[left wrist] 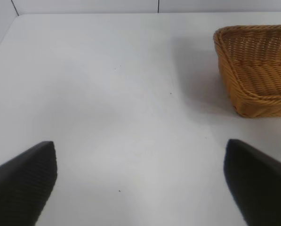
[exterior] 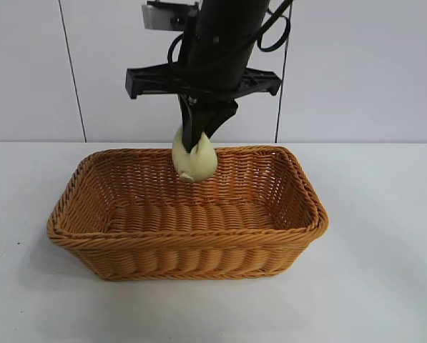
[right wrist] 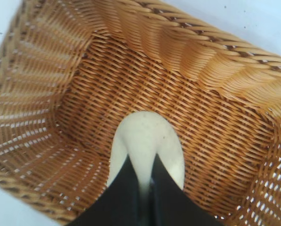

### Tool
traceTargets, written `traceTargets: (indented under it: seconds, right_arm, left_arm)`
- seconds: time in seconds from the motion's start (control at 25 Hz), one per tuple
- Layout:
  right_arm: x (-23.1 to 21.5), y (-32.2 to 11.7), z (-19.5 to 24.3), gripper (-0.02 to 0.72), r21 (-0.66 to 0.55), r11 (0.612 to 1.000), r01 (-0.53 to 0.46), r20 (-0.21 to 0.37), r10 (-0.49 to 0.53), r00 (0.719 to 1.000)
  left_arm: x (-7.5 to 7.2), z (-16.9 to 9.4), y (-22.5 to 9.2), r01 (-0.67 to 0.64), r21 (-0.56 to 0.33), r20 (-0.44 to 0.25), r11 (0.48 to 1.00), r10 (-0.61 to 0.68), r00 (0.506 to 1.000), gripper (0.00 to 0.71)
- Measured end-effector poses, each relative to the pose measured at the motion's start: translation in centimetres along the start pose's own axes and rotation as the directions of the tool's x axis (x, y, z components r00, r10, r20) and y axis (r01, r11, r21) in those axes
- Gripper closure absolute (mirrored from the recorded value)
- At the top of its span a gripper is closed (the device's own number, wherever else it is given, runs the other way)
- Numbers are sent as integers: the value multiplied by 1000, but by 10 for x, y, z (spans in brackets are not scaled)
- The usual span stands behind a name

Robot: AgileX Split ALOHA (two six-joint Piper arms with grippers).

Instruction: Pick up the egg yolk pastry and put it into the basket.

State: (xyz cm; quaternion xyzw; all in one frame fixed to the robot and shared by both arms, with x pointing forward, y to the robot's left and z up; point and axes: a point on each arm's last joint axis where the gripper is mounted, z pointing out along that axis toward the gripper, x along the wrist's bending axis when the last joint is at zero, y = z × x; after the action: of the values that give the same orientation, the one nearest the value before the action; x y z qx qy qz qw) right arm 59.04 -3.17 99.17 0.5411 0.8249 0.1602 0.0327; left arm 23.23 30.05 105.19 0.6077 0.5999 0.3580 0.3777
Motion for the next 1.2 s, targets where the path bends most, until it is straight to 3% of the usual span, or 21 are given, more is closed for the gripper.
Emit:
traceTargets:
  seconds: [0.32, 0.44, 0.52, 0.68, 0.76, 0.92, 1.2]
  right_arm:
    - [-5, -2, 46, 707, 42, 999, 9, 31, -11, 999]
    - [-5, -2, 46, 657, 44, 999, 10, 33, -11, 999]
    - [-5, -2, 46, 555, 49, 999, 12, 34, -14, 999]
    - [-5, -3, 44, 204, 54, 998, 24, 37, -26, 999]
    - [-6, -2, 39, 111, 58, 998, 32, 46, -34, 998]
    - [-4, 8, 14, 70, 39, 998, 49, 64, -51, 997]
    - [-8, 28, -33, 69, 26, 997, 72, 148, -75, 986]
  left_arm:
    - [0, 0, 0, 0, 0, 0, 1000, 0, 1000, 18]
    - [0, 0, 0, 0, 0, 0, 1000, 0, 1000, 18]
    - [0, 0, 0, 0, 0, 0, 1000, 0, 1000, 18]
    - [0, 0, 0, 0, 0, 0, 1000, 0, 1000, 18]
    - [0, 0, 0, 0, 0, 0, 1000, 0, 1000, 18]
    - [0, 0, 0, 0, 0, 0, 1000, 0, 1000, 18]
    - [0, 0, 0, 0, 0, 0, 1000, 0, 1000, 18]
